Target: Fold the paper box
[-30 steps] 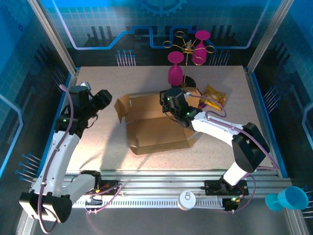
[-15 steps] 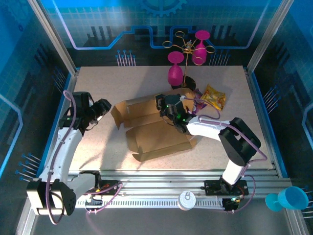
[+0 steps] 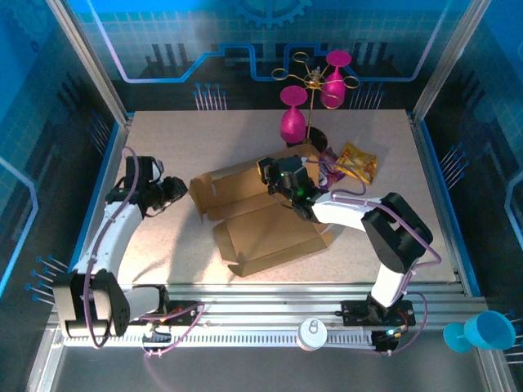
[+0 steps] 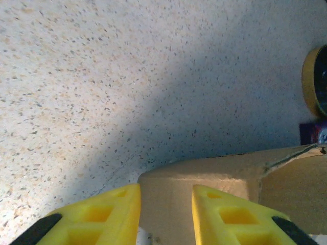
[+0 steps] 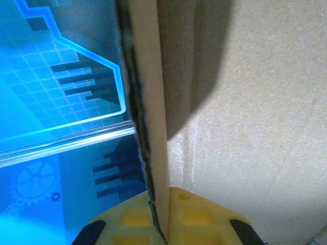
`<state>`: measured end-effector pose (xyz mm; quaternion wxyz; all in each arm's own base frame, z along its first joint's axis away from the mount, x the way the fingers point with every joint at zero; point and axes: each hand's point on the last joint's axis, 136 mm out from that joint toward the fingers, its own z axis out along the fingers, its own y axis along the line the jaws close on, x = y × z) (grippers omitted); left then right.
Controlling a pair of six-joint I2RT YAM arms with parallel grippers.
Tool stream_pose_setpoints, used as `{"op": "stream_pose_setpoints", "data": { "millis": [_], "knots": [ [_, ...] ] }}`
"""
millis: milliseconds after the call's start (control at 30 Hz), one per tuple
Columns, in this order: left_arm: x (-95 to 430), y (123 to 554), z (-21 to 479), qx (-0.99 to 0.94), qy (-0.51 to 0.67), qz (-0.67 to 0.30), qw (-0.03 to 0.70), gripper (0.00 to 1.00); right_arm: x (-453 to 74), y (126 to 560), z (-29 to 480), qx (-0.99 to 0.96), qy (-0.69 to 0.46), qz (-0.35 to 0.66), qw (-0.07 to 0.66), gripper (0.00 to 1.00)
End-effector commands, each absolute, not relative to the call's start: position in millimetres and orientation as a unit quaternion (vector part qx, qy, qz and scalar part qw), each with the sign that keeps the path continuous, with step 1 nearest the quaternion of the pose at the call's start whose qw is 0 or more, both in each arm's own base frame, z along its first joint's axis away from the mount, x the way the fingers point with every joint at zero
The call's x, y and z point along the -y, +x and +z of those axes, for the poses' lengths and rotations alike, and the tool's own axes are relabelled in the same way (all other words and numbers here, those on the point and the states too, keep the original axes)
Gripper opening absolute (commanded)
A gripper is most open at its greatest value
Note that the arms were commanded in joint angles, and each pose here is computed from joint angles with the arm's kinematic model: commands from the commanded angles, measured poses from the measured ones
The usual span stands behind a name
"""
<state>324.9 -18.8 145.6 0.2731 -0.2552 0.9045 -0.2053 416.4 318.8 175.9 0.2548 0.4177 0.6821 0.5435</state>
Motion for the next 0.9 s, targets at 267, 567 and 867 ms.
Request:
{"op": "stream_pose_setpoints", "data": {
  "millis": [267,567,867],
  "knots": [
    [51.1,333.1,132.7,-0.911,-0.172,-0.262,0.269,0.37,-325.9,438.5,199.9,-0.669,0.393,0.569,0.271,0.00],
    [52.0,344.1,137.8,-0.913,-0.160,-0.244,0.284,0.47,-329.9,446.9,209.5,-0.666,0.368,0.584,0.282,0.00],
    [59.3,353.3,133.9,-0.916,-0.134,-0.254,0.281,0.49,-331.7,449.6,205.3,-0.662,0.352,0.601,0.276,0.00]
  ]
}}
